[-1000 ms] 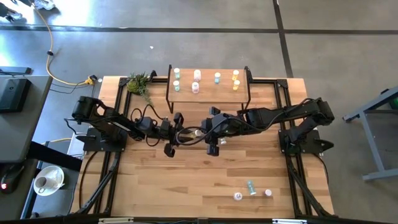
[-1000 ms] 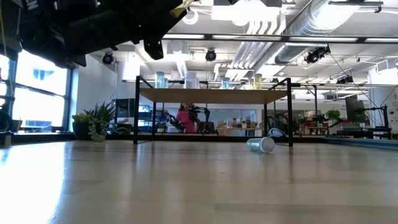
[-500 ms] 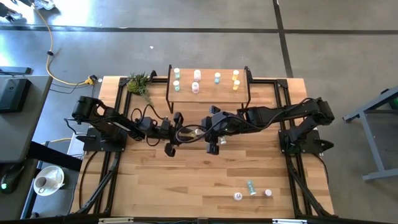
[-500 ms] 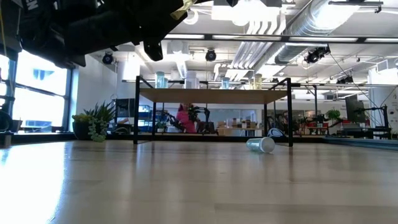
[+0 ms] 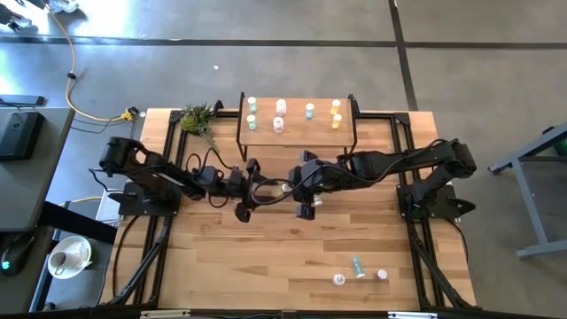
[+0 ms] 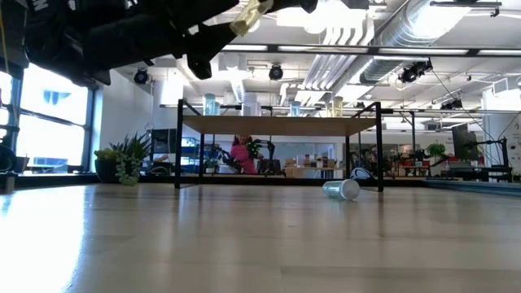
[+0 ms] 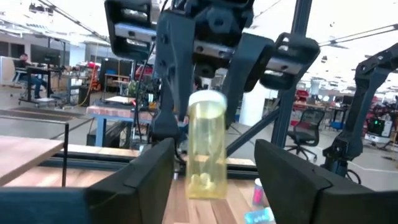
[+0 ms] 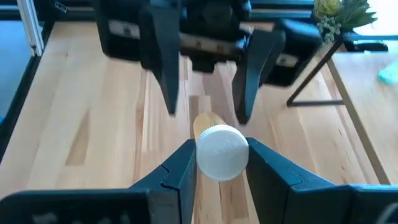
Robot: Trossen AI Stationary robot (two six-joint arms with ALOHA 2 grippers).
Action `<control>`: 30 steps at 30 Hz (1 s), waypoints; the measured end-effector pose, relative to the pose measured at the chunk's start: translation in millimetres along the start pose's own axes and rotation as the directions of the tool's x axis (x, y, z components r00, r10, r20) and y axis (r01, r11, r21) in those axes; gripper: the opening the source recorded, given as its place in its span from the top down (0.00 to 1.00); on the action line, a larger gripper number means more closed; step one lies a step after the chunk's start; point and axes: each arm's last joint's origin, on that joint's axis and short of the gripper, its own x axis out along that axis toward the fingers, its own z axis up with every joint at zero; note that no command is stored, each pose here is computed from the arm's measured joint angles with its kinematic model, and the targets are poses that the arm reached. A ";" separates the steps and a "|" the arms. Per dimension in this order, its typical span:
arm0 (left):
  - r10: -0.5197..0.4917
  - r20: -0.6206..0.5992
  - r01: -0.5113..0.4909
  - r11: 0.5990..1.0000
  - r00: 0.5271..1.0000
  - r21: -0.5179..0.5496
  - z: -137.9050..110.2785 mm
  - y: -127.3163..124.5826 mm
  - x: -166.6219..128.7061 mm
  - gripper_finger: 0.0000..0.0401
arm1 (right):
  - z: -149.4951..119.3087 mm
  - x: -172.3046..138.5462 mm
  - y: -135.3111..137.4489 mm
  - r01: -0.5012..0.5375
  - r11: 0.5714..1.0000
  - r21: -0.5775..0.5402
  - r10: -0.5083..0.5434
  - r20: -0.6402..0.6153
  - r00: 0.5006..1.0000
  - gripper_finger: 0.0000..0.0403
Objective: Pick and place medicine bottles onto shelf by color
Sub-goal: Put the yellow pill bottle on the shelf aligned with the other yellow pill bottle
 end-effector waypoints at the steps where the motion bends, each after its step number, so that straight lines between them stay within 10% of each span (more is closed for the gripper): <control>1: 0.003 0.001 -0.003 1.000 1.000 0.000 1.7 0.6 -0.6 0.46 | -0.8 -1.7 -0.7 0.010 1.000 0.006 -0.010 -0.008 1.000 0.74; 14: 0.065 -0.099 -0.064 0.998 0.993 0.008 22.8 9.9 -10.6 0.48 | -3.8 -52.5 -25.9 0.276 0.958 0.075 -0.277 -0.003 0.961 0.74; 30: 0.069 -0.131 -0.068 0.998 0.989 0.008 23.1 9.7 -12.4 0.48 | -23.6 -106.0 -110.2 0.570 0.739 0.360 -0.557 -0.150 0.817 0.74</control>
